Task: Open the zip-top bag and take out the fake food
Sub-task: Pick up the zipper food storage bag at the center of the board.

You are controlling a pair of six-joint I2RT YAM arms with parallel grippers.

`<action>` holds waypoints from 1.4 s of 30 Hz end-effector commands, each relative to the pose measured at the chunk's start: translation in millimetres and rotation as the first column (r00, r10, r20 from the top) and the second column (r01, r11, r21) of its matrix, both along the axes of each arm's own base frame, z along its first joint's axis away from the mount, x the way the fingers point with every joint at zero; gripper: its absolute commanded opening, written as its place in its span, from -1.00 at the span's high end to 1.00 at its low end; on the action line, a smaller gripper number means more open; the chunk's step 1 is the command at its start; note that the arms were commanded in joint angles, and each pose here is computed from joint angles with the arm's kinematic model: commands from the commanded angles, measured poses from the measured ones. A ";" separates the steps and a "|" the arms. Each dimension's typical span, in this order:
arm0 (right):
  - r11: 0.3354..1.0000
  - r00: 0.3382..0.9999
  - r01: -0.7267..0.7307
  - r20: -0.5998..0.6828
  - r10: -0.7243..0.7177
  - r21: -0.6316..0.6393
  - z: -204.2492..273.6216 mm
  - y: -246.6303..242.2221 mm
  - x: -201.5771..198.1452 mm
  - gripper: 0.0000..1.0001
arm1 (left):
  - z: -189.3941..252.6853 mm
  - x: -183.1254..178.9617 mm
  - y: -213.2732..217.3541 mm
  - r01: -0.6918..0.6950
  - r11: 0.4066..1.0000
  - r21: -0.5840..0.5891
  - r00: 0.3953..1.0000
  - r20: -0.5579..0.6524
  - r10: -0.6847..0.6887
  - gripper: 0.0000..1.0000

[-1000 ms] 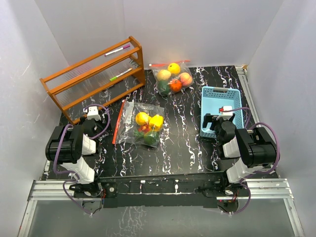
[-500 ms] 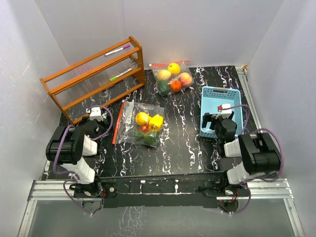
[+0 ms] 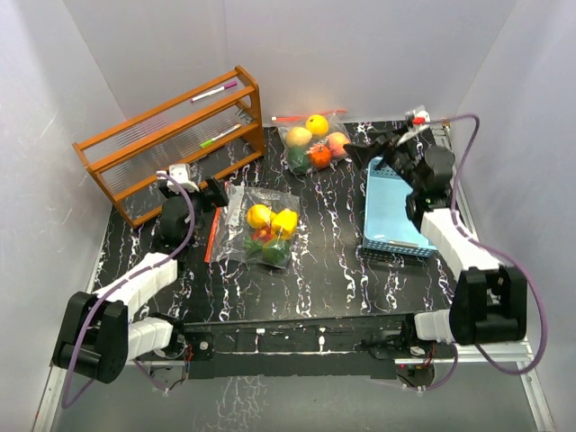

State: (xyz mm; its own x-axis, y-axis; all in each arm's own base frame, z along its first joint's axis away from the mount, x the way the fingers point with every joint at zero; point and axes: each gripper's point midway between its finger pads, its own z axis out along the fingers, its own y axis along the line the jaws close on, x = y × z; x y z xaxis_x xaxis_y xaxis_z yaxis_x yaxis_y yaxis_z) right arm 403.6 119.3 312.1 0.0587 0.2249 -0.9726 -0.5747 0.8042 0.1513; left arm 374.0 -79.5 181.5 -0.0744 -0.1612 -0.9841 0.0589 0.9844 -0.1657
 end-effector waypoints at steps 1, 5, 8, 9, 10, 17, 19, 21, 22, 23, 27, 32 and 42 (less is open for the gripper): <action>0.942 0.916 -0.283 -0.241 0.321 0.180 -2.3 51.6 -6.2 -0.97 | -40.1 -2.9 -0.3 -0.135 0.966 -0.222 0.973 -0.214 0.087 -0.95; 0.956 0.916 -0.188 -0.312 0.253 0.225 -16.5 58.6 9.8 -0.97 | -52.1 5.9 -4.6 -0.145 0.960 -0.241 0.960 -0.270 0.077 -0.95; 0.940 0.876 -0.227 -0.368 0.311 0.254 -35.8 66.9 11.4 -0.97 | -63.2 11.4 -10.1 -0.143 0.962 -0.231 0.941 -0.334 0.060 -0.93; 0.930 0.859 -0.260 -0.377 0.345 0.259 -39.5 71.3 9.5 -0.94 | -71.8 11.4 -13.2 -0.136 0.963 -0.233 0.930 -0.366 0.042 -0.93; 0.922 0.847 -0.279 -0.383 0.368 0.268 -42.7 74.4 8.7 -0.86 | -76.9 11.7 -15.5 -0.123 0.963 -0.241 0.924 -0.381 0.023 -0.92; 0.916 0.837 -0.304 -0.387 0.388 0.261 -52.2 77.7 5.9 -0.27 | -124.5 9.5 -24.5 -0.096 0.932 -0.349 0.875 -0.476 -0.088 -0.83; 0.920 0.838 -0.300 -0.392 0.380 0.251 -53.7 76.8 5.5 -0.27 | -133.6 9.2 -27.8 -0.085 0.919 -0.386 0.867 -0.483 -0.122 -0.74; 0.927 0.845 -0.290 -0.390 0.365 0.239 -53.4 74.8 3.5 -0.27 | -133.6 7.9 -33.4 -0.051 0.905 -0.421 0.871 -0.463 -0.166 -0.52; 0.934 0.858 -0.276 -0.380 0.347 0.229 -51.1 72.3 3.0 -0.29 | -131.8 5.6 -37.0 -0.025 0.902 -0.432 0.874 -0.448 -0.190 -0.37; 0.940 0.871 -0.260 -0.365 0.328 0.223 -47.5 69.5 1.9 -0.39 | -127.6 4.0 -39.8 -0.001 0.897 -0.441 0.878 -0.429 -0.210 -0.25; 0.967 0.909 -0.195 -0.341 0.241 0.164 -41.9 62.2 5.2 -0.87 | -105.1 -1.5 -51.6 0.090 0.870 -0.485 0.894 -0.345 -0.285 0.42; 0.987 0.924 -0.135 -0.347 0.159 0.092 -43.6 57.5 6.5 -0.96 | -79.2 -3.2 -74.6 0.215 0.795 -0.567 0.877 -0.246 -0.413 1.00; 0.949 0.881 -0.262 -0.359 0.309 0.174 -46.8 55.5 9.0 -0.16 | 11.2 37.3 -136.1 0.556 0.530 -0.640 0.713 0.038 -0.700 1.00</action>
